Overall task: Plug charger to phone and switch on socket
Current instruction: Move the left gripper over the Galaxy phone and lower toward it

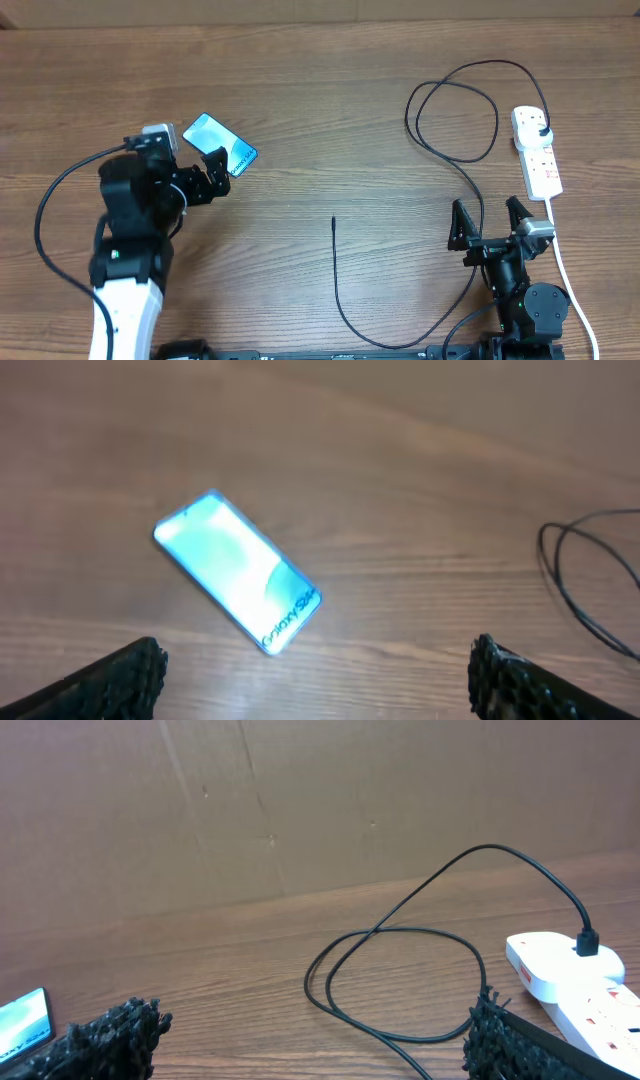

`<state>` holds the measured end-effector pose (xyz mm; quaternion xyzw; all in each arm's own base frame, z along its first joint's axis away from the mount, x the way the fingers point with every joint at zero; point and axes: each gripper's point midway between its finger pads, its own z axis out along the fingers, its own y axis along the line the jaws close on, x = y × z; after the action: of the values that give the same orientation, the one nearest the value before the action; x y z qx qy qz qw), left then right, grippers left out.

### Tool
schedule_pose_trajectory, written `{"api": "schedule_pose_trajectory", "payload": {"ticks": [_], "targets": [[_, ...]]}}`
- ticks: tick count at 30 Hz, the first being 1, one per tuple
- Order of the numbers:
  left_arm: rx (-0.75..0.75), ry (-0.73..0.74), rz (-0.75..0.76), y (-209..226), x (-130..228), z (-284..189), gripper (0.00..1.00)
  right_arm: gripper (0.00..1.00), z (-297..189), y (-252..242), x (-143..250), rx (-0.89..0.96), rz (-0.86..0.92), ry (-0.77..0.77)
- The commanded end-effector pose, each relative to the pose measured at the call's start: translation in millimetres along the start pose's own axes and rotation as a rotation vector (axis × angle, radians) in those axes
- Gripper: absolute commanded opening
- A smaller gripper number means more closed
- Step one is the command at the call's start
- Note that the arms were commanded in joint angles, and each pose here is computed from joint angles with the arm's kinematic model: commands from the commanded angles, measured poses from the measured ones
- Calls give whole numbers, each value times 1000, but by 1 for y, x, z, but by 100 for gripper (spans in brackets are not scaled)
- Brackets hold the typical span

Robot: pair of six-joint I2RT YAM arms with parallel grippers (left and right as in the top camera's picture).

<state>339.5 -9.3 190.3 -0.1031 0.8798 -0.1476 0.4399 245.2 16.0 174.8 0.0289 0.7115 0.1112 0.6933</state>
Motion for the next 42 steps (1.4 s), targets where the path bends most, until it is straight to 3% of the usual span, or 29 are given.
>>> {"api": "schedule_pose_trajectory", "payload": {"ticks": [1,9,13,18,23,28,42], "targets": [[-43,-19,-79,-4,-35,0,100,100,0,-1,2,3,3,-5],[-205,41,-168,-10,-83,9,100,100,0,-1,2,3,3,-5],[-183,54,-156,-27,-99,14,100,100,0,-1,2,3,3,-5],[-129,88,-162,-38,-93,19,100,100,0,-1,2,3,3,-5],[-123,75,-302,-40,-94,20,100,100,0,-1,2,3,3,-5],[-286,44,-479,-18,-85,16,100,100,0,-1,2,3,3,-5],[-495,204,-424,-25,-85,66,100,100,0,-1,2,3,3,-5]]}}
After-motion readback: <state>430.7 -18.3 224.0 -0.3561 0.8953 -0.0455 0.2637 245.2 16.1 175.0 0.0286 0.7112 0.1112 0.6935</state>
